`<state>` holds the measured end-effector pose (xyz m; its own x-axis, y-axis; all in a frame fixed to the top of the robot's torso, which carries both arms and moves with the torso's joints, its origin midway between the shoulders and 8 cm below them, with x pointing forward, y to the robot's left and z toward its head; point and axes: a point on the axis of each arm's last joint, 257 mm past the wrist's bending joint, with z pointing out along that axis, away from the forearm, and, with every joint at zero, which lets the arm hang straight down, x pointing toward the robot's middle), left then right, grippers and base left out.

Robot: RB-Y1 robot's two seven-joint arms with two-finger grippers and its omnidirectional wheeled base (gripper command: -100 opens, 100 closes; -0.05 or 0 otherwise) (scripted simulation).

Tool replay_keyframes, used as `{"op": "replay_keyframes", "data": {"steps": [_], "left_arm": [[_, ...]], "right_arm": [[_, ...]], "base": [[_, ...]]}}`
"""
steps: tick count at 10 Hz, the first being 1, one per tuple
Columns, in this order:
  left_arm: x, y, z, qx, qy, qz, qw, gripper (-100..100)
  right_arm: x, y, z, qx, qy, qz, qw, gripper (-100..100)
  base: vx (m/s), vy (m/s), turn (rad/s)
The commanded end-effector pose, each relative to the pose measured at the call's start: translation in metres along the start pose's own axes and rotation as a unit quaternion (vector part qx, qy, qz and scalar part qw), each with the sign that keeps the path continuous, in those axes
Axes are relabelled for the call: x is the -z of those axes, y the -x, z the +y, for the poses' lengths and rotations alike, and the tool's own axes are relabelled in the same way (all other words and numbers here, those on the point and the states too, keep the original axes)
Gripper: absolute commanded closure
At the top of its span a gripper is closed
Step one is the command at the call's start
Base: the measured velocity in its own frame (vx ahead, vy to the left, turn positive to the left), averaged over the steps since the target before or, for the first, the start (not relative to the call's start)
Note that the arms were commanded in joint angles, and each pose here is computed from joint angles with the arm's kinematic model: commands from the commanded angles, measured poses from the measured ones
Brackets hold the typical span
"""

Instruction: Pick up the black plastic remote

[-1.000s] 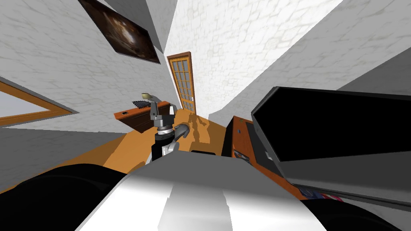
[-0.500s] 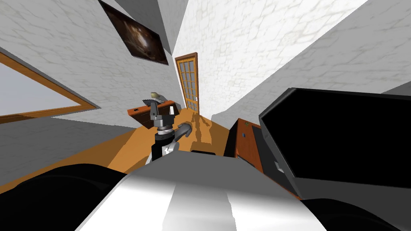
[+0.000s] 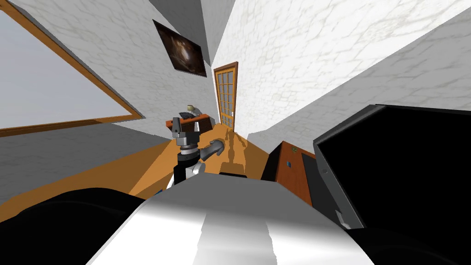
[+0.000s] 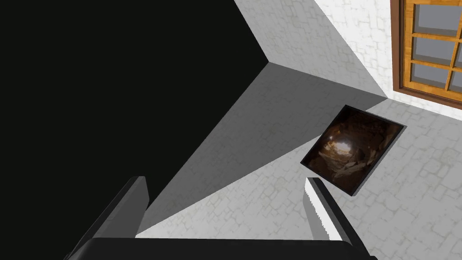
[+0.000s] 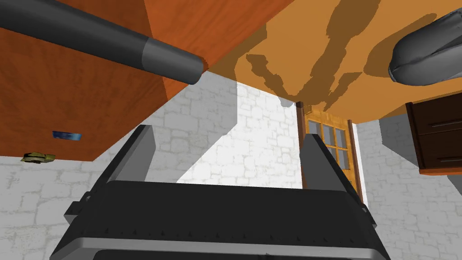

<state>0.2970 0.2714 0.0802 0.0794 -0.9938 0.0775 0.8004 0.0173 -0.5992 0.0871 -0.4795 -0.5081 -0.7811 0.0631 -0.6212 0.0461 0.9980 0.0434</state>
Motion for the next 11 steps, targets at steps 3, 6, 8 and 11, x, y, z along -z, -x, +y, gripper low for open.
{"op": "replay_keyframes", "data": {"steps": [3, 6, 8, 11], "left_arm": [[0.0, 0.0, 0.0, 0.0, 0.0, 0.0, 1.0, 0], [0.0, 0.0, 0.0, 0.0, 0.0, 0.0, 1.0, 0], [0.0, 0.0, 0.0, 0.0, 0.0, 0.0, 1.0, 0], [0.0, 0.0, 0.0, 0.0, 0.0, 0.0, 1.0, 0]], "right_arm": [[0.021, -0.057, -0.023, 0.039, -0.017, 0.068, 0.9968, -100], [0.03, -0.079, -0.03, 0.056, -0.02, 0.096, 0.9936, -100], [0.04, -0.101, -0.036, 0.071, -0.022, 0.123, 0.9895, -100], [0.054, -0.126, -0.045, 0.085, -0.027, 0.155, 0.9839, -100]], "base": [[0.015, -0.027, 0.251], [0.009, -0.031, 0.25], [-0.003, -0.013, 0.137], [-0.008, -0.031, 0.218]]}}
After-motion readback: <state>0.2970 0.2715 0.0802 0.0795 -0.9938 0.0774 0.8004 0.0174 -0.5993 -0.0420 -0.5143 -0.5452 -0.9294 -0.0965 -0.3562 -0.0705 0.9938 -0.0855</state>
